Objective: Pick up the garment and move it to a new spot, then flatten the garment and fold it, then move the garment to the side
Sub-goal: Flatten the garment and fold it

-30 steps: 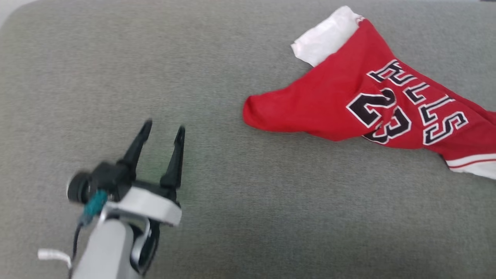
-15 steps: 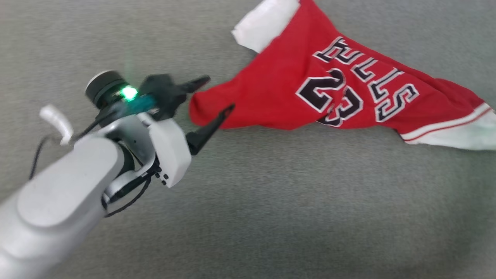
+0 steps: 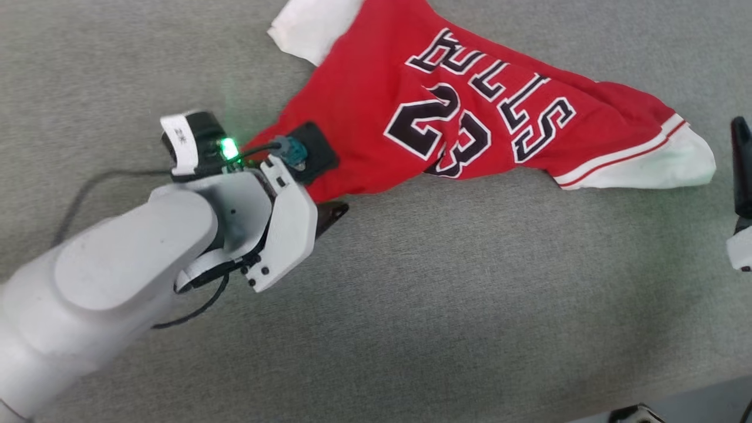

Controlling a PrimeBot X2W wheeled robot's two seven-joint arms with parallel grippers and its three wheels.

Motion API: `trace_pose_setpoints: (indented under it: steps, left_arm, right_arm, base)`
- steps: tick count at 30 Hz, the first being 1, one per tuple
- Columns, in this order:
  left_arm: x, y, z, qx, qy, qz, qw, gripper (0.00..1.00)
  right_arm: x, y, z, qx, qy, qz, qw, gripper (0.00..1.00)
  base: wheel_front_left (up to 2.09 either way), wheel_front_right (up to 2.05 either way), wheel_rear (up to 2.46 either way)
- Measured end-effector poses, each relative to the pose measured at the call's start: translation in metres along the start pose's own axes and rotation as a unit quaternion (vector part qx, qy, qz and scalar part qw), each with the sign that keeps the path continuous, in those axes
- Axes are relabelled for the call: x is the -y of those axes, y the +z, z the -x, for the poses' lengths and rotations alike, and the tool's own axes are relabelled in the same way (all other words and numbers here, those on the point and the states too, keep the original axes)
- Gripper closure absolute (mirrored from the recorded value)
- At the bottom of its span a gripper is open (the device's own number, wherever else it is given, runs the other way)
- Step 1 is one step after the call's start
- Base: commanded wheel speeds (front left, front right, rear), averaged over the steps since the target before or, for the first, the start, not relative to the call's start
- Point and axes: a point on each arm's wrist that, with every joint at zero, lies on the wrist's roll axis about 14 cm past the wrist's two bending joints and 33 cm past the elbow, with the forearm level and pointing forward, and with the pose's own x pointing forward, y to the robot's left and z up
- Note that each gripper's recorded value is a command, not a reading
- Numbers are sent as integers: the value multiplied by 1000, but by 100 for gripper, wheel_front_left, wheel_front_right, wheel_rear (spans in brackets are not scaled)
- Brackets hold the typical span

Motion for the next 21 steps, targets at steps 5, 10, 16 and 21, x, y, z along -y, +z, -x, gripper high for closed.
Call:
trace_pose_setpoints:
  steps: [5,10,16,21]
  left_arm:
    - [-4,-14,-6,-20,5,-6,1000,15]
    - [-10,-14,-4,-4,23,-8,1000,100]
    - [2,-22,11,-1,18,11,1000,100]
    - [29,-36,34,-2,-10,56,998,100]
  right_arm:
    - [-5,-2,-2,-1,6,0,1000,0]
    - [-21,-1,-5,4,25,-2,1000,0]
    - [-36,14,-9,22,51,3,998,0]
    - [-46,25,-8,40,66,10,997,0]
  base:
    - [0,0,0]
    - [0,0,0]
    - [0,0,0]
    - [0,0,0]
